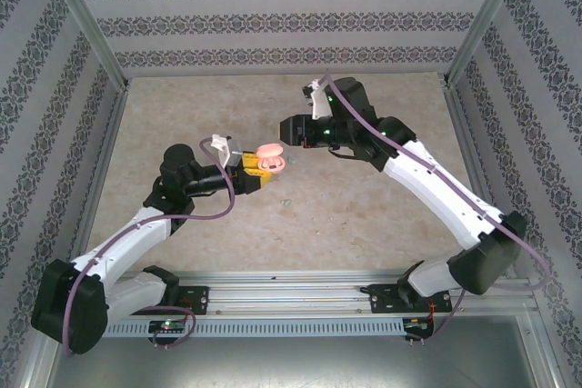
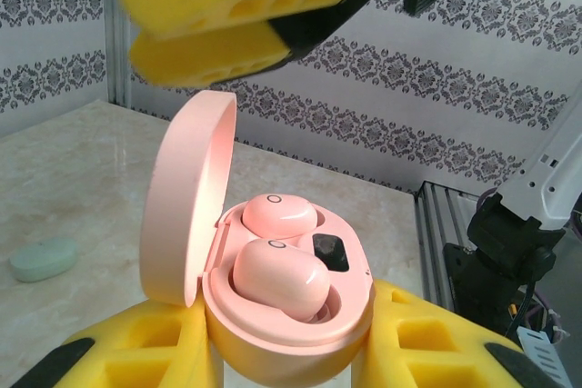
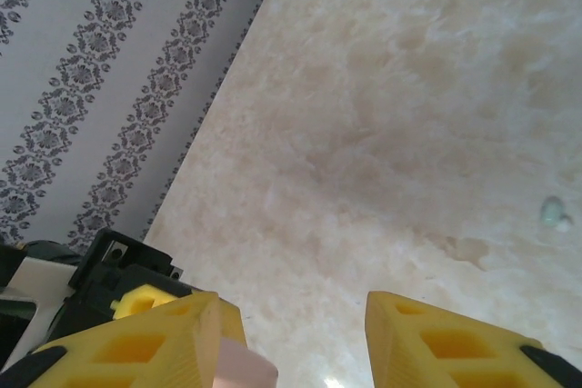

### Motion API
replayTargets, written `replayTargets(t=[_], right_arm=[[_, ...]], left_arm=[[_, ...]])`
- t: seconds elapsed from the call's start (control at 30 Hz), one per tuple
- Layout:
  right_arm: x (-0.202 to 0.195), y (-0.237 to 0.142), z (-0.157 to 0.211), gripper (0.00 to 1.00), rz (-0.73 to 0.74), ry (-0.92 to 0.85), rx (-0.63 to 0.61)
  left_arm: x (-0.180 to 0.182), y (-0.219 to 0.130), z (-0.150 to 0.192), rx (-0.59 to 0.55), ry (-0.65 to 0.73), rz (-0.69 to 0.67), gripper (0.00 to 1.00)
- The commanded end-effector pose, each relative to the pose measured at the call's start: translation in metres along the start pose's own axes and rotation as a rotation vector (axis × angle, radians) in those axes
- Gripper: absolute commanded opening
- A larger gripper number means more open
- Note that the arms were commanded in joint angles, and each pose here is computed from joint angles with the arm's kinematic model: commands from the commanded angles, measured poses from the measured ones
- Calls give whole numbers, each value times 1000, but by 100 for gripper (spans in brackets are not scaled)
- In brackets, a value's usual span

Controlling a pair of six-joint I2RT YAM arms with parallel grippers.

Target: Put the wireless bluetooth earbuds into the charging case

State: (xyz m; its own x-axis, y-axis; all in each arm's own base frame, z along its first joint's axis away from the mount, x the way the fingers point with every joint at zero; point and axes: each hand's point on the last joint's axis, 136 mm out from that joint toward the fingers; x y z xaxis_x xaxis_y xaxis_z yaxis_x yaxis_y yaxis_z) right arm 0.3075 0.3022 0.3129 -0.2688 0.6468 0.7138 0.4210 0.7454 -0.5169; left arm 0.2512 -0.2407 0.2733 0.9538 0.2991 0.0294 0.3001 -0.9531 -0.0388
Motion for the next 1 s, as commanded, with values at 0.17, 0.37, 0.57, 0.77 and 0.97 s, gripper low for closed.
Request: replayTargets(t=[0.17,0.37,0.57,0.77,0.97], right_arm=[[16,6,4,47,-82,38,54],[10,2,15,50,-95,70,65],[7,1,22,55,-136,139,70],[2,1,22,59,-177,238,62],[14,4,24,60,-295,321,93]], left_arm=[[-1,5,-27,-53,51,18,7],[4,6,-27,-57,29,-2,7],[10,7,-27,-75,3,-25,7],[14,10,-31,-92,-25,-34,7],[17,11,-35,-104,-30,-38,7]])
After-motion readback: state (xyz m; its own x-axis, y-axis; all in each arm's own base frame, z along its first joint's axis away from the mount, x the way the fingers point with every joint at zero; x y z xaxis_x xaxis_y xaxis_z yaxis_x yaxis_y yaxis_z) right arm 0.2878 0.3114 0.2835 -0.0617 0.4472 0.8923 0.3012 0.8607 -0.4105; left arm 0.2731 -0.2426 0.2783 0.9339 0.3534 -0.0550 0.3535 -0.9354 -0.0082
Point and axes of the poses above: each hand's point on the last joint's axis, 136 mm out from that joint toward the fingers, its own y axis out along the fingers, its own x axis along the line the jaws close on, z = x × y, and after that the axes turned 11 degrees about y, right-handed
